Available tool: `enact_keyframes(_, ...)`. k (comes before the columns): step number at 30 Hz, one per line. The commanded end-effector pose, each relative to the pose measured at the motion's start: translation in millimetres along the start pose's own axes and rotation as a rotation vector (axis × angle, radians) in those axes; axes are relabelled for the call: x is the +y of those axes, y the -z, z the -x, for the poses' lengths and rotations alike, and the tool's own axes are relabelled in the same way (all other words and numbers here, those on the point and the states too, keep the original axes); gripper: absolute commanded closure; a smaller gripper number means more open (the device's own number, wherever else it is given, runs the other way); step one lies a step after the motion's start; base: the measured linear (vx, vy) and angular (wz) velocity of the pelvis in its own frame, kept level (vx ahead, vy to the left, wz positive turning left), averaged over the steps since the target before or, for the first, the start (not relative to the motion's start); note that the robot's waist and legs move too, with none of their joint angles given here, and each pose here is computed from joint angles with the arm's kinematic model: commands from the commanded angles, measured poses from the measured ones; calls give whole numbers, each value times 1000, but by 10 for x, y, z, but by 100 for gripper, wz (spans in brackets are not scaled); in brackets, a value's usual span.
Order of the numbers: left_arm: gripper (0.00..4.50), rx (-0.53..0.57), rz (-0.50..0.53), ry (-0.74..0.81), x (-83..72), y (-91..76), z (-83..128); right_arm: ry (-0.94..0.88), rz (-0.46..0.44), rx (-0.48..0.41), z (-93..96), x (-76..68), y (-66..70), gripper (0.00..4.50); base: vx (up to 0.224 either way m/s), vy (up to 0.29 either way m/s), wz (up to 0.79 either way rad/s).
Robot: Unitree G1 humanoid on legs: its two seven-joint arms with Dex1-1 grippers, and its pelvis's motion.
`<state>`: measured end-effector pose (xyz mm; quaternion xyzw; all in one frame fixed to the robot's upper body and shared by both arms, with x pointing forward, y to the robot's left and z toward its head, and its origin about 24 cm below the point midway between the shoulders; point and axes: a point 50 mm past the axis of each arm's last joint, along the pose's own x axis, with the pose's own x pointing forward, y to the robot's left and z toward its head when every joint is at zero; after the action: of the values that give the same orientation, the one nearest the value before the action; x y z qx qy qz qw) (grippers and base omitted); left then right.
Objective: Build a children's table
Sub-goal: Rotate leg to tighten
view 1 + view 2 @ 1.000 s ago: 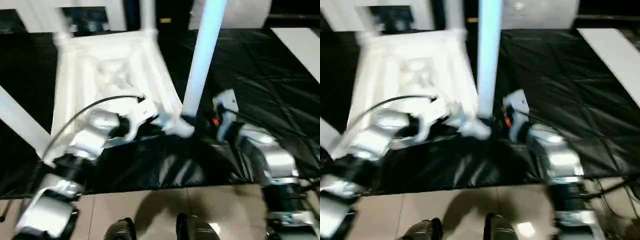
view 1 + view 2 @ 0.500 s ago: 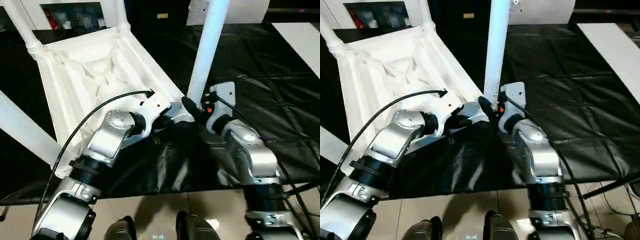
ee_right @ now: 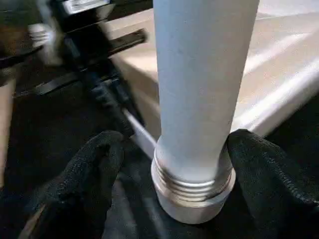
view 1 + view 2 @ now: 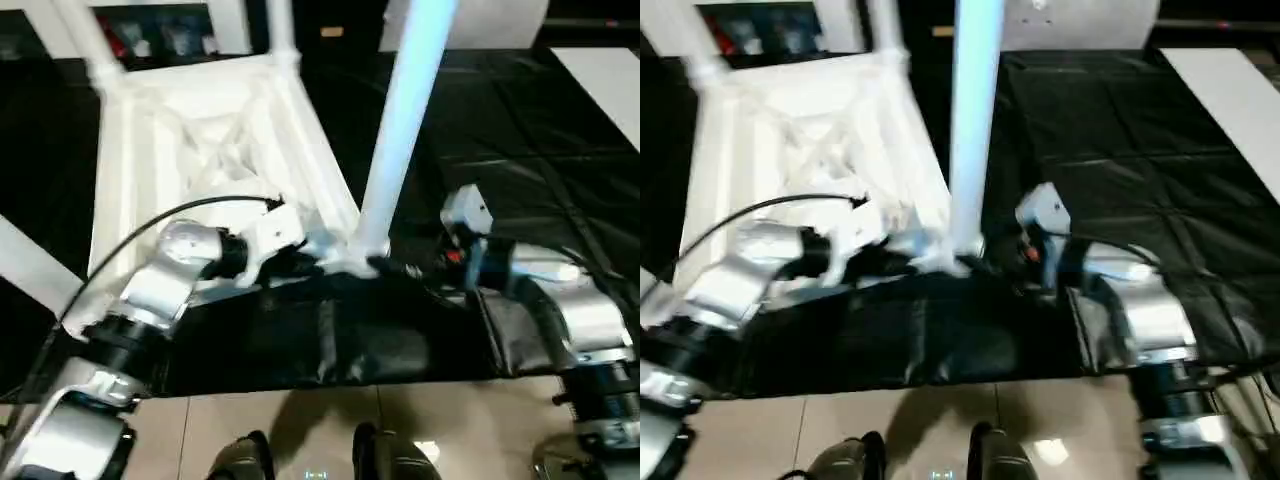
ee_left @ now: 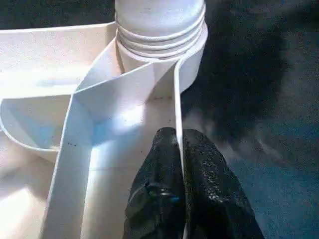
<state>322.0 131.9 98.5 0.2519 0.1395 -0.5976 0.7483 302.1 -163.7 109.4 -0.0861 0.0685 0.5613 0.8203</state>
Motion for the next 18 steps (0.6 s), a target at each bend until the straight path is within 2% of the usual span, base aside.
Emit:
enact_keyframes(1, 450, 8, -55, 118, -107, -18, -66, -107, 21, -5, -34, 31, -47, 84, 0, 0, 0)
enact_keyframes(7, 450, -2, -98, 215, -172, -13, -31, -192, 41, 13, -6, -1, -52, 140, 0, 0, 0)
enact_keyframes(8, 450, 11, -109, 256, -205, 0, -14, -203, 47, 15, -17, -26, -58, 160, 0, 0, 0)
enact_keyframes(18, 450, 28, -136, 298, -237, 20, -12, -286, 41, 4, -81, -8, -62, 229, 0, 0, 0)
